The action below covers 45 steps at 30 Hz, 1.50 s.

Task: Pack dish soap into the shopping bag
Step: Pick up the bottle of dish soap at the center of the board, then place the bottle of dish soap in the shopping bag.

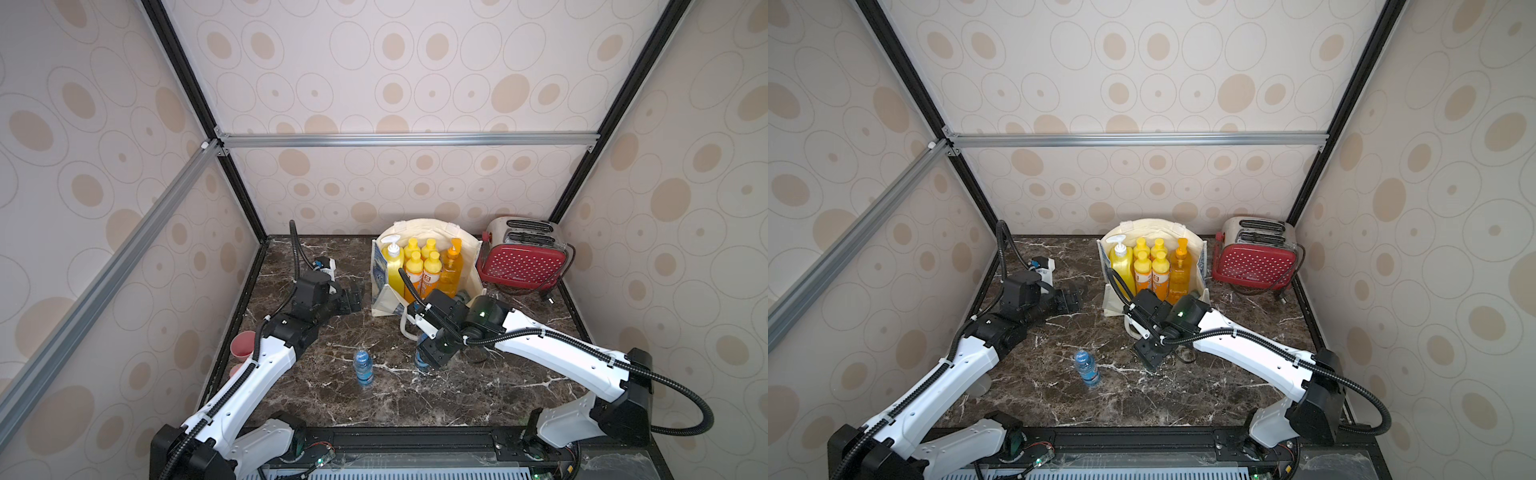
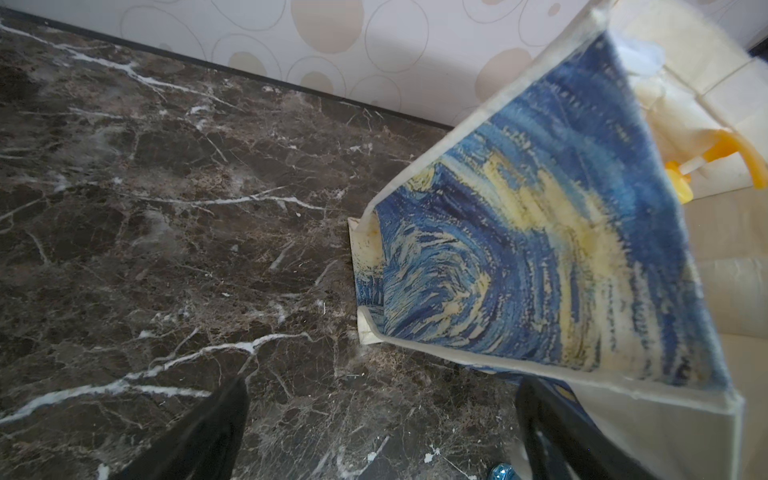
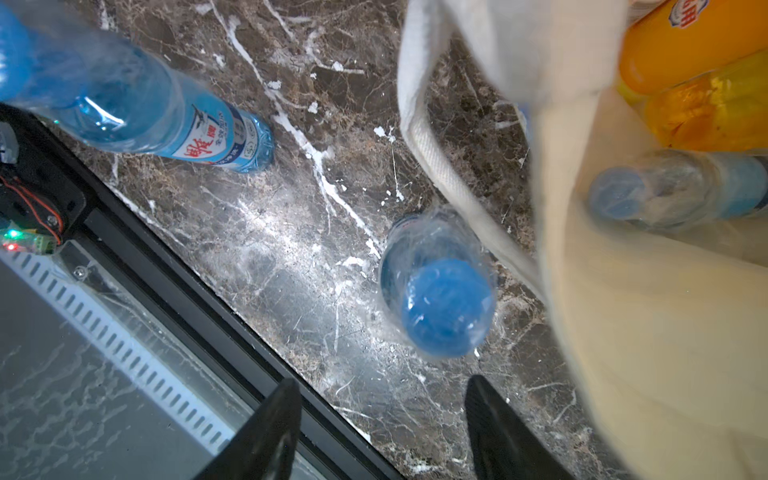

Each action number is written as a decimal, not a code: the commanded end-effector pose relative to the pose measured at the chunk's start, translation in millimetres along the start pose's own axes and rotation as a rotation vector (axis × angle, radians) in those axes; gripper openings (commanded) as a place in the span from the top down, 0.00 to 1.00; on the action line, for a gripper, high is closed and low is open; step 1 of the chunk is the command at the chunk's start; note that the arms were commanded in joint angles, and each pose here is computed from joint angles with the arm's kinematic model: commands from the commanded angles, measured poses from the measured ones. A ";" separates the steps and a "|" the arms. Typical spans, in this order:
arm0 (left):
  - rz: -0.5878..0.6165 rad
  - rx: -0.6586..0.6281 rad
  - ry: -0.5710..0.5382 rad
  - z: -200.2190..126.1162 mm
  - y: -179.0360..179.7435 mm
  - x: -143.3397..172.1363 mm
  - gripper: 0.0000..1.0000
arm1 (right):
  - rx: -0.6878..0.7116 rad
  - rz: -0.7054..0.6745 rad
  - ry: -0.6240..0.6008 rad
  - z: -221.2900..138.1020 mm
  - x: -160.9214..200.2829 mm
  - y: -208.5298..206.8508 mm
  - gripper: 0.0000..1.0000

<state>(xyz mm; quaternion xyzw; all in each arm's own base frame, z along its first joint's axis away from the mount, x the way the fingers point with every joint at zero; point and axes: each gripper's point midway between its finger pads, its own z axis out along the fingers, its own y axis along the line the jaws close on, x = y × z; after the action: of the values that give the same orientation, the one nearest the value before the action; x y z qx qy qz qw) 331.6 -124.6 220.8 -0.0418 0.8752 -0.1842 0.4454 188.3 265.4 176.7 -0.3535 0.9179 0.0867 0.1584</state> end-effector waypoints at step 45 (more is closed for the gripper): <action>0.133 0.223 0.036 15.9 -98.9 -119.7 0.01 | 0.256 0.226 -0.385 -159.6 -97.1 -135.7 0.99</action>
<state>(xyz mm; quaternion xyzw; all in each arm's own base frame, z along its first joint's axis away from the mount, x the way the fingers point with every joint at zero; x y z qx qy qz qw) 405.0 -188.5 338.0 0.0458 0.8471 -0.2573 0.4628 290.0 189.3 356.5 -0.2135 0.9113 0.0806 0.3427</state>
